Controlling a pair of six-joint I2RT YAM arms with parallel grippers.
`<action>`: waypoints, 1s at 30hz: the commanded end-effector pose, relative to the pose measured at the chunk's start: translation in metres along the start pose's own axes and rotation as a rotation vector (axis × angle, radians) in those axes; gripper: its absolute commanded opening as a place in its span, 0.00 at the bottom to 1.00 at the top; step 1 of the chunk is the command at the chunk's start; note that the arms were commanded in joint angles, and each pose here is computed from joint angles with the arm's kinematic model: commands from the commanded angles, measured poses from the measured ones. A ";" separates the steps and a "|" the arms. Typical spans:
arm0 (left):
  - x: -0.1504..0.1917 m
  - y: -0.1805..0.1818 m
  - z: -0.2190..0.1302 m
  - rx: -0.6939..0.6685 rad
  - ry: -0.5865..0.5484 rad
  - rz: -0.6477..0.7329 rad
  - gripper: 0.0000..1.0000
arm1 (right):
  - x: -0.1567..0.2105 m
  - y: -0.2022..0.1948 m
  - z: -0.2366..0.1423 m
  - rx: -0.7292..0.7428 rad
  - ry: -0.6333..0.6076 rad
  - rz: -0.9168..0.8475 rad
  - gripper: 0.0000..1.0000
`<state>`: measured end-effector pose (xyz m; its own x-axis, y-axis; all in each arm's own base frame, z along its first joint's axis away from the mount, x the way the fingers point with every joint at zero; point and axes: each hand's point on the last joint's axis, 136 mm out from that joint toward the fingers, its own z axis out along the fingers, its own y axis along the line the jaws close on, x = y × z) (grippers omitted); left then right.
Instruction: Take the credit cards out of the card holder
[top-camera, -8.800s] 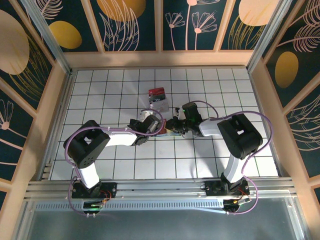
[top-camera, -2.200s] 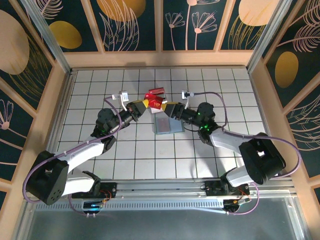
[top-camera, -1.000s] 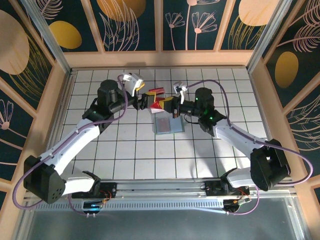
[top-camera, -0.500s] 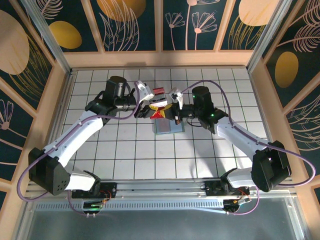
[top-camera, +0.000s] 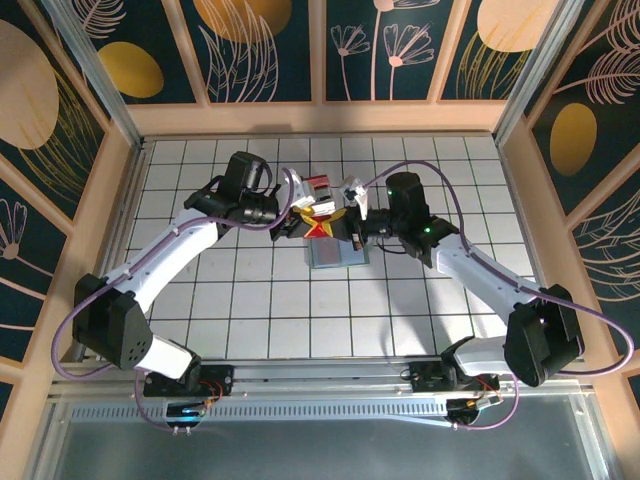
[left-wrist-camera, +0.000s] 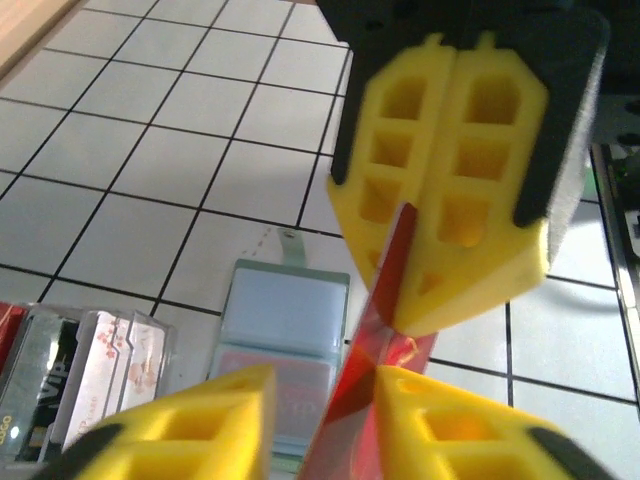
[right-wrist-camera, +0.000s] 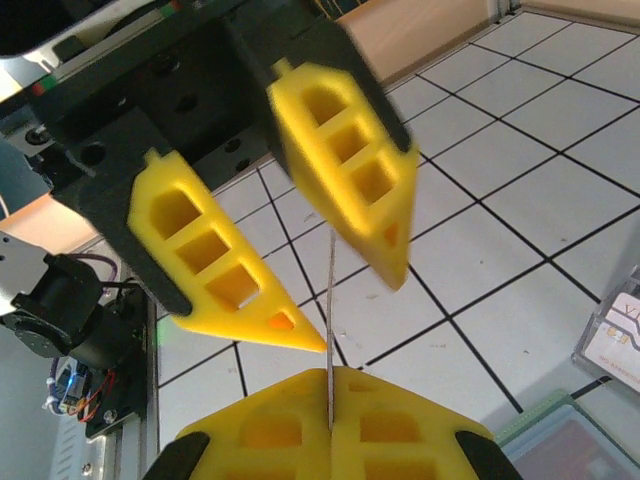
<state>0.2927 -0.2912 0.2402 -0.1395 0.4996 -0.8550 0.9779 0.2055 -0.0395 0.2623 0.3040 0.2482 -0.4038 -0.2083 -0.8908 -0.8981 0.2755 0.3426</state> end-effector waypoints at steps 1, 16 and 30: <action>-0.003 0.001 0.001 0.024 -0.006 0.032 0.19 | -0.020 0.013 -0.006 -0.027 -0.038 -0.060 0.00; 0.014 0.073 -0.001 -0.093 0.045 0.111 0.00 | -0.039 -0.057 -0.047 0.444 -0.191 0.009 0.37; 0.057 0.183 0.045 -0.096 0.217 0.219 0.00 | -0.044 -0.100 -0.101 0.803 -0.360 0.224 0.57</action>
<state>0.4672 -0.2659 0.1716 -0.0109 0.6734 -0.7392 0.9612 0.2107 0.1778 0.3431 0.2068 0.2805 -0.3677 0.1257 -0.9214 -0.4599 0.8366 0.2977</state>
